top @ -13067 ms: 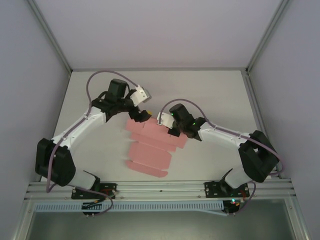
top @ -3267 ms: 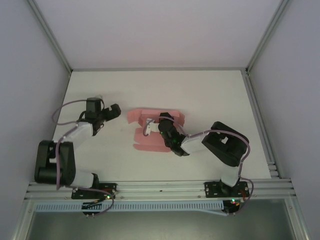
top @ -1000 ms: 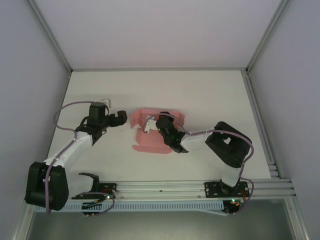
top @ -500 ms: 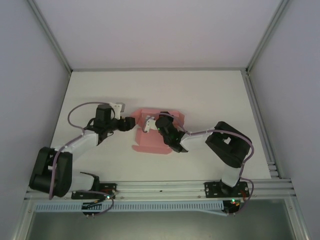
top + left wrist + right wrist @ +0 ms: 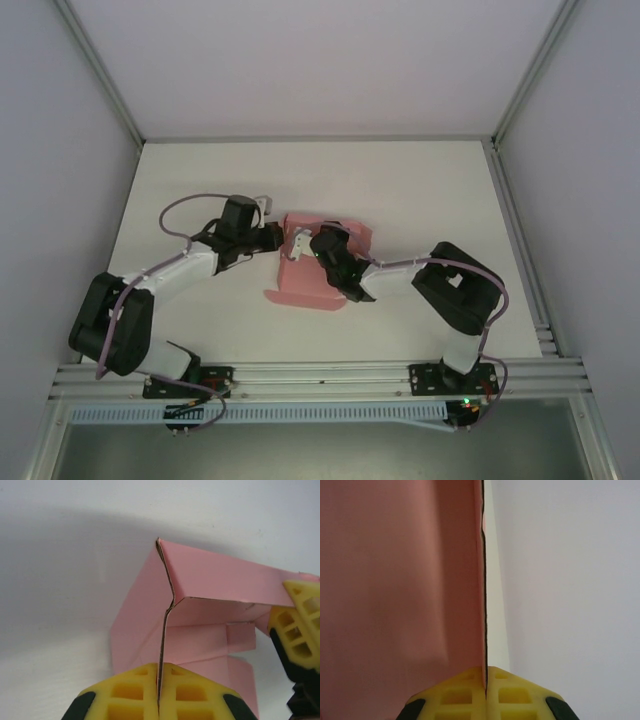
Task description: Assemble paper box
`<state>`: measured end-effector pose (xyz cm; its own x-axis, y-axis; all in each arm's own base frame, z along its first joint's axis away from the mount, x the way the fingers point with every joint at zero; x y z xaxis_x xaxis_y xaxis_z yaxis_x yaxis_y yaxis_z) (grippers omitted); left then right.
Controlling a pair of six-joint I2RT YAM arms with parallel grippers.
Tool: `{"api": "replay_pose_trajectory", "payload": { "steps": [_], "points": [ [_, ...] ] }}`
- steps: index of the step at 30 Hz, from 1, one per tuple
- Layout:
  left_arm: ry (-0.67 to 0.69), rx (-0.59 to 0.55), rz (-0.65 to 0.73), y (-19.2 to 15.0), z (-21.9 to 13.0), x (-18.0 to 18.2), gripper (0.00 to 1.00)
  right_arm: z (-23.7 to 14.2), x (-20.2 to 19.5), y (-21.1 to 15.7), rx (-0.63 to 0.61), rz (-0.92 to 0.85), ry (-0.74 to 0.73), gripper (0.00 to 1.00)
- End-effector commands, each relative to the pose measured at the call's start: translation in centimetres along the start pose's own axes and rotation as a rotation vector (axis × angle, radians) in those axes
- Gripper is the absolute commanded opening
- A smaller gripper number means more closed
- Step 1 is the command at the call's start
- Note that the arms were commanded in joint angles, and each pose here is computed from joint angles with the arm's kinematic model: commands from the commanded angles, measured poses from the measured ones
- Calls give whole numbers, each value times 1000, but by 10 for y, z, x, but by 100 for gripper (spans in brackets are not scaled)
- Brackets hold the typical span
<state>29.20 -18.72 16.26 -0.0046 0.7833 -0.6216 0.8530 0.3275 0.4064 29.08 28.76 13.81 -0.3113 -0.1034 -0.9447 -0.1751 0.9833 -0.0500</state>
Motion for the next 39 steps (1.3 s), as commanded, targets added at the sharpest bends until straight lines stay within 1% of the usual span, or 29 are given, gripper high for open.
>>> {"api": "replay_pose_trajectory", "payload": {
  "steps": [1,4,8,10,12,14,15,17,18,19,21,22,25,26,27,28,29,32,34,35,37,39],
  "points": [
    [21,-45,-195,5,0,-13,0,-1,-3,7,-13,50,11,0],
    [101,-78,-222,2,5,-13,0,0,-4,10,-8,68,14,0],
    [126,-64,-267,4,14,-13,0,1,-2,11,1,69,3,0],
    [106,-41,-277,1,18,-16,0,0,-4,11,4,82,-4,0],
    [67,-12,-283,-7,23,-17,6,-1,-7,11,-6,106,-8,0],
    [16,10,-277,-14,26,-15,8,-2,-9,11,-15,123,-10,0],
    [17,9,-274,-16,24,-13,9,-2,-7,11,-16,116,-8,0],
    [26,-20,-214,-15,14,-12,18,-3,-6,9,-16,109,-9,0],
    [48,-46,-199,-14,6,-10,26,-3,-5,8,-12,101,-8,0],
    [58,-72,-168,-13,-4,-9,36,-3,-3,7,-13,94,-4,0],
    [94,-136,-142,-9,-24,-6,48,-3,-3,4,-9,96,-6,0],
    [111,-170,-127,-8,-35,-4,56,-4,-2,4,-13,94,-1,0],
    [168,-246,-114,-3,-63,5,62,-5,-2,3,-24,94,6,0],
    [194,-264,-124,0,-71,8,67,-5,-2,3,-26,93,9,0],
    [217,-281,-128,2,-78,12,77,-5,-2,3,-25,93,9,0],
    [241,-304,-123,5,-84,17,90,-4,-1,3,-24,88,11,0],
    [274,-329,-136,9,-88,24,99,-4,-1,3,-23,88,10,0],
    [360,-374,-193,25,-97,52,100,-4,-1,3,-27,85,17,0],
    [396,-378,-226,34,-96,69,100,-5,-2,3,-29,84,19,0],
    [397,-374,-219,38,-92,74,100,-5,-3,3,-31,88,16,0],
    [375,-339,-188,43,-78,79,100,-4,-4,2,-32,93,14,0],
    [284,-239,-82,43,-58,71,100,-3,-6,3,-31,101,15,0]
  ]
}}
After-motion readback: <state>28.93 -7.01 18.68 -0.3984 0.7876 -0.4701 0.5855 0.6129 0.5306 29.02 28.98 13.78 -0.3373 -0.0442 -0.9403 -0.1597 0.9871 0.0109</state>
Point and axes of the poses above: each hand's point on the last joint's axis, 136 mm out from that joint toward the fingers, its own z axis out along the fingers, its own x axis along the line the jaws close on, y = z × x, the point moved 7 cm from there along -z, back along the fingers, and after that the axes turned 14 degrees about -z, right-handed, at the moved point
